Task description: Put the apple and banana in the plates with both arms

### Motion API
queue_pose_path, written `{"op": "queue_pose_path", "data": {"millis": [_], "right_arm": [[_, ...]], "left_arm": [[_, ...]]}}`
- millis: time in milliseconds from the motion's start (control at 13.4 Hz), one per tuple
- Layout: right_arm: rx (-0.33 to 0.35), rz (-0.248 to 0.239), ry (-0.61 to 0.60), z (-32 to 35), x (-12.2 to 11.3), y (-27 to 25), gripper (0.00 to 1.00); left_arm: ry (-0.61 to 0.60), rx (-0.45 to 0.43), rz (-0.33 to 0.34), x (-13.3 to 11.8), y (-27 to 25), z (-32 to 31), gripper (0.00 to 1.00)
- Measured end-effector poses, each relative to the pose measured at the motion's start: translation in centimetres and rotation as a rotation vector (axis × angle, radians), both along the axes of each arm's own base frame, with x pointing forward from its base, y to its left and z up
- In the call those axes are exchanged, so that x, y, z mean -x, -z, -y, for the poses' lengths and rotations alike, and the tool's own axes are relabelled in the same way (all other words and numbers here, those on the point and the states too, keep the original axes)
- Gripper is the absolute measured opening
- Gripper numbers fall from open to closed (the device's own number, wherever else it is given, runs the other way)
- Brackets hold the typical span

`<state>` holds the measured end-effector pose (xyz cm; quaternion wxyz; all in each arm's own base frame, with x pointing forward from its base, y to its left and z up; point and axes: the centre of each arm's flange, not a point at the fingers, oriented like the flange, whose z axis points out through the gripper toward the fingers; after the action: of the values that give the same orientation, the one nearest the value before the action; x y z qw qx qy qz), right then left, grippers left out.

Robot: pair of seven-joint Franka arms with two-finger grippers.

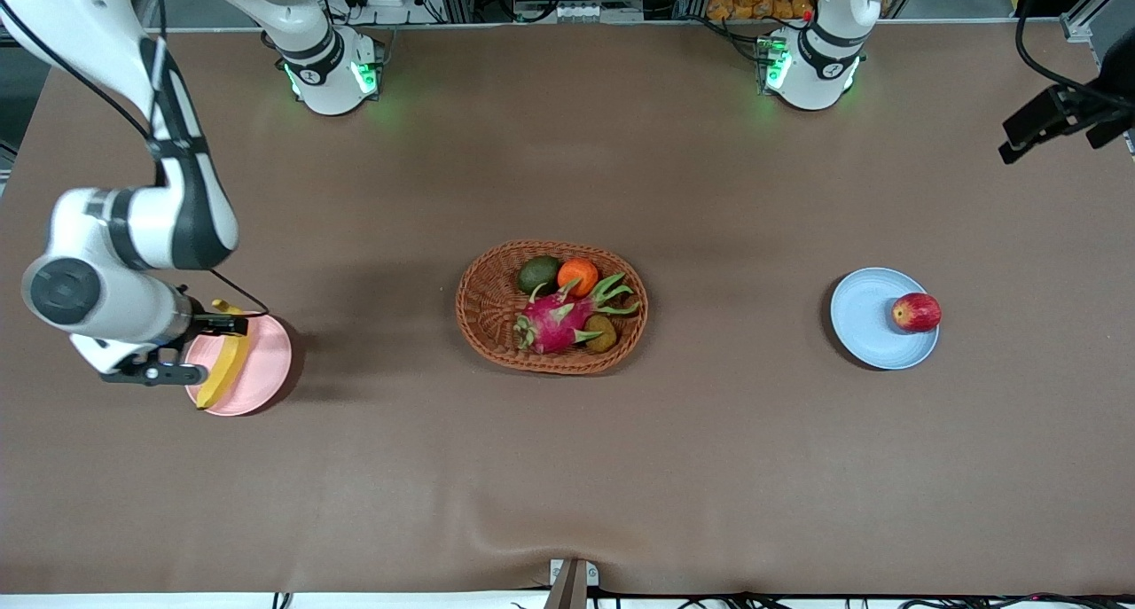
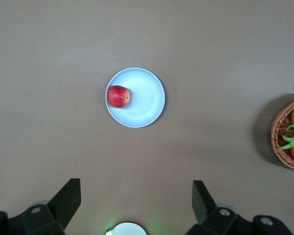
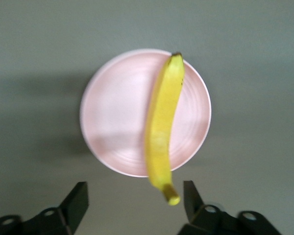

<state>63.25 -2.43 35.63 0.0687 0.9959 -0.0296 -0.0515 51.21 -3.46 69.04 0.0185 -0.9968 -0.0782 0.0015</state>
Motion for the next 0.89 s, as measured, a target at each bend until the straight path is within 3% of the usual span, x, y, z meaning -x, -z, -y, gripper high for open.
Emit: {"op": "queue_pose_path", "data": {"millis": [75,522,895], "right_arm": [[-0.031,0.024,0.018,-0.1,0.3,-2.7,1.0],[-0.116,0.113,-0.047,2.6,4.8,-15.9,1.0],[-0.139,0.049,-0.026,4.6,9.3,-21.5,1.0]], "left_arm": [[0.002,0.007,-0.001,0.2,0.0,0.2,1.0],[0.003,0.01,-0.007,0.2,0.3,0.5,1.0],[0.004,0.015,-0.01,0.2,0.4,0.6,1.0]]}}
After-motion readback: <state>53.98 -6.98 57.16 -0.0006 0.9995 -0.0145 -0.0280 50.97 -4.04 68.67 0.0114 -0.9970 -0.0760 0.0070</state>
